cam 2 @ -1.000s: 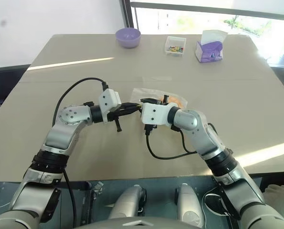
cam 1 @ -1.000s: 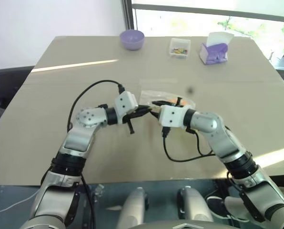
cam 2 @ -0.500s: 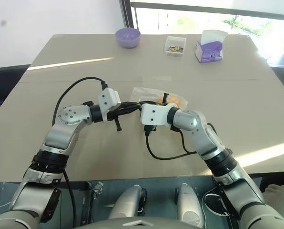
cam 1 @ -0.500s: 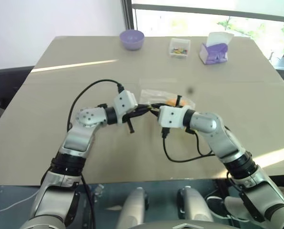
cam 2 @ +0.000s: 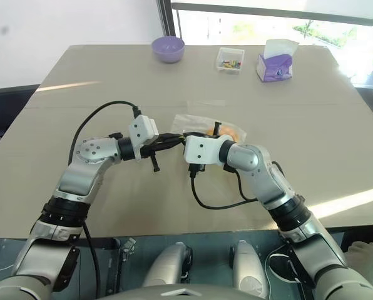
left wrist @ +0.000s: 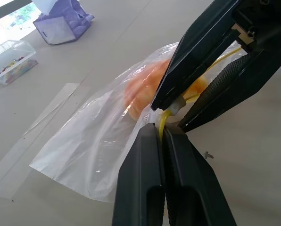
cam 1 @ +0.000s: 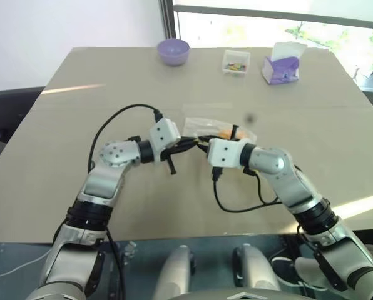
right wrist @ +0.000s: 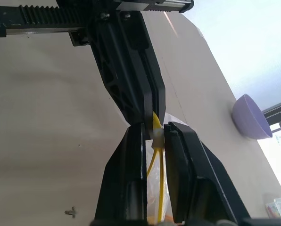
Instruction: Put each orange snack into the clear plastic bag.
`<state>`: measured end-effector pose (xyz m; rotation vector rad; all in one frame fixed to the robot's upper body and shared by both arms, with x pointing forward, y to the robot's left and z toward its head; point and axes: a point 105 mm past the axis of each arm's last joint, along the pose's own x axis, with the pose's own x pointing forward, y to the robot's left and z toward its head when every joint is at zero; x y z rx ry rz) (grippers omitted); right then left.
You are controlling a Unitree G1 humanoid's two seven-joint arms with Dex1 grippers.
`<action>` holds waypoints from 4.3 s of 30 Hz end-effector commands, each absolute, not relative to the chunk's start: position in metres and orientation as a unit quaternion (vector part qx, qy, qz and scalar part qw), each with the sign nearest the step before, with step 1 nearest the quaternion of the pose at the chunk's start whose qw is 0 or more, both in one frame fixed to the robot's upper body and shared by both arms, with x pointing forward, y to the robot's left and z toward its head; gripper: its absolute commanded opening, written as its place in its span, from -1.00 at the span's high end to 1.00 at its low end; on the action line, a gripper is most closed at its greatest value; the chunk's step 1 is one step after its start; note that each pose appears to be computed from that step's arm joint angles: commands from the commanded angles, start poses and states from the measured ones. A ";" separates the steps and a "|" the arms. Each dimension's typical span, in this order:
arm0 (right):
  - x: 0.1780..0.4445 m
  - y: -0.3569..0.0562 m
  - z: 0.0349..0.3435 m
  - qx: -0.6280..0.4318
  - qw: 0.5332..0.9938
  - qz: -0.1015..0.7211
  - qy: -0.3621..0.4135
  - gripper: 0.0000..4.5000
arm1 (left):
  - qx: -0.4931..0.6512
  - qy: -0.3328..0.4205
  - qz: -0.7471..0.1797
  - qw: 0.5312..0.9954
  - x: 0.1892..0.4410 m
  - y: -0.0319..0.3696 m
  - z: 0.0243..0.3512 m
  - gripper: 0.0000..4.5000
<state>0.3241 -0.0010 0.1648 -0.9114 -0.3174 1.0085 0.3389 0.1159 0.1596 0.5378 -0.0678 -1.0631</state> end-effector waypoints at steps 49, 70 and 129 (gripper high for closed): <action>0.343 -0.048 0.191 -0.417 0.820 0.367 -0.138 0.99 | 0.268 -0.020 -0.475 0.838 0.348 0.141 0.155 1.00; 0.339 -0.095 0.169 -0.453 0.823 0.330 -0.091 0.99 | 0.260 -0.028 -0.469 0.844 0.350 0.146 0.163 1.00; 0.299 -0.115 0.130 -0.366 0.856 0.364 -0.015 0.06 | 0.240 -0.048 -0.464 0.852 0.343 0.130 0.174 1.00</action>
